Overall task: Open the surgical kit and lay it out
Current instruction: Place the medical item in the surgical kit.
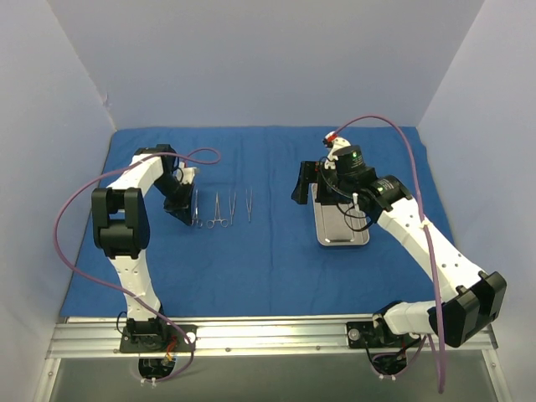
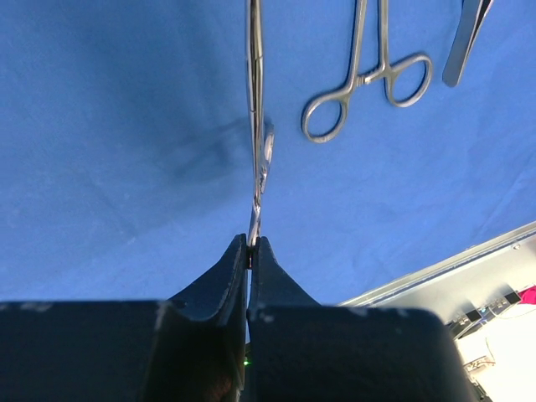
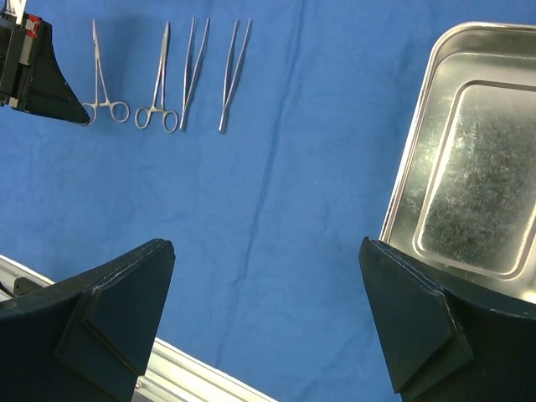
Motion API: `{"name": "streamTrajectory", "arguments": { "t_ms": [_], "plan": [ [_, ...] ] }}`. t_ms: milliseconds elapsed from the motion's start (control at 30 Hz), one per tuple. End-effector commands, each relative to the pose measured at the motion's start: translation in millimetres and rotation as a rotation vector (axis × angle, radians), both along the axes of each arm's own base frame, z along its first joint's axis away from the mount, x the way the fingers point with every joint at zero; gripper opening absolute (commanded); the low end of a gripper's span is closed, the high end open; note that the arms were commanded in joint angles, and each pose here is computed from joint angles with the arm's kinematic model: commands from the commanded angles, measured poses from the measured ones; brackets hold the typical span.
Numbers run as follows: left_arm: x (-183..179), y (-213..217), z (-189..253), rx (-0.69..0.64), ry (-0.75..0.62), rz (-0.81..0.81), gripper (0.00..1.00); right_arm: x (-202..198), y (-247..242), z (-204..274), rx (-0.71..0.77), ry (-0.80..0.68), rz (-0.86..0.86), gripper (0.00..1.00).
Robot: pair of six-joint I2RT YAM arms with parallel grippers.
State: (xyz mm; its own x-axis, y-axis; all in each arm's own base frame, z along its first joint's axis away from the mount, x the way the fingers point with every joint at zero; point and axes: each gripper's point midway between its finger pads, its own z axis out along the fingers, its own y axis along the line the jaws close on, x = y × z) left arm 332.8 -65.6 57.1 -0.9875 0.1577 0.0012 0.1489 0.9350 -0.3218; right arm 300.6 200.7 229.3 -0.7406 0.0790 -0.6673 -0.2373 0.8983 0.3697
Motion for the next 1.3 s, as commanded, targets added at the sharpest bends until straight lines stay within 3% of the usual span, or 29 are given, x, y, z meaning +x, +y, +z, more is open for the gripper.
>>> {"name": "streamTrajectory", "arguments": {
  "t_ms": [0, 200, 433, 733, 900, 1167, 1267],
  "plan": [
    [13, 5, 2, 0.013, -0.03, -0.023, 0.02, 9, 2, 13, 0.015, -0.042, 0.006, 1.0],
    [16, 8, -2, 0.035, -0.024, -0.022, 0.03, 12, 4, 11, 0.015, -0.037, 0.009, 1.0],
    [19, 16, -6, 0.081, -0.015, -0.017, 0.11, 15, 6, 10, 0.016, -0.034, 0.014, 1.0],
    [30, 30, -4, 0.175, -0.052, 0.02, 0.38, 19, 7, 8, 0.019, -0.028, 0.013, 1.0],
    [37, 39, 1, 0.212, -0.084, 0.049, 0.43, 20, 6, 6, 0.015, -0.025, 0.01, 1.0],
    [57, 75, 53, 0.375, -0.283, 0.225, 0.5, 21, -19, -13, -0.063, 0.014, -0.098, 1.0],
    [60, 72, 85, 0.341, -0.387, 0.288, 0.53, 19, -38, -24, -0.126, 0.034, -0.174, 1.0]
  ]
}}
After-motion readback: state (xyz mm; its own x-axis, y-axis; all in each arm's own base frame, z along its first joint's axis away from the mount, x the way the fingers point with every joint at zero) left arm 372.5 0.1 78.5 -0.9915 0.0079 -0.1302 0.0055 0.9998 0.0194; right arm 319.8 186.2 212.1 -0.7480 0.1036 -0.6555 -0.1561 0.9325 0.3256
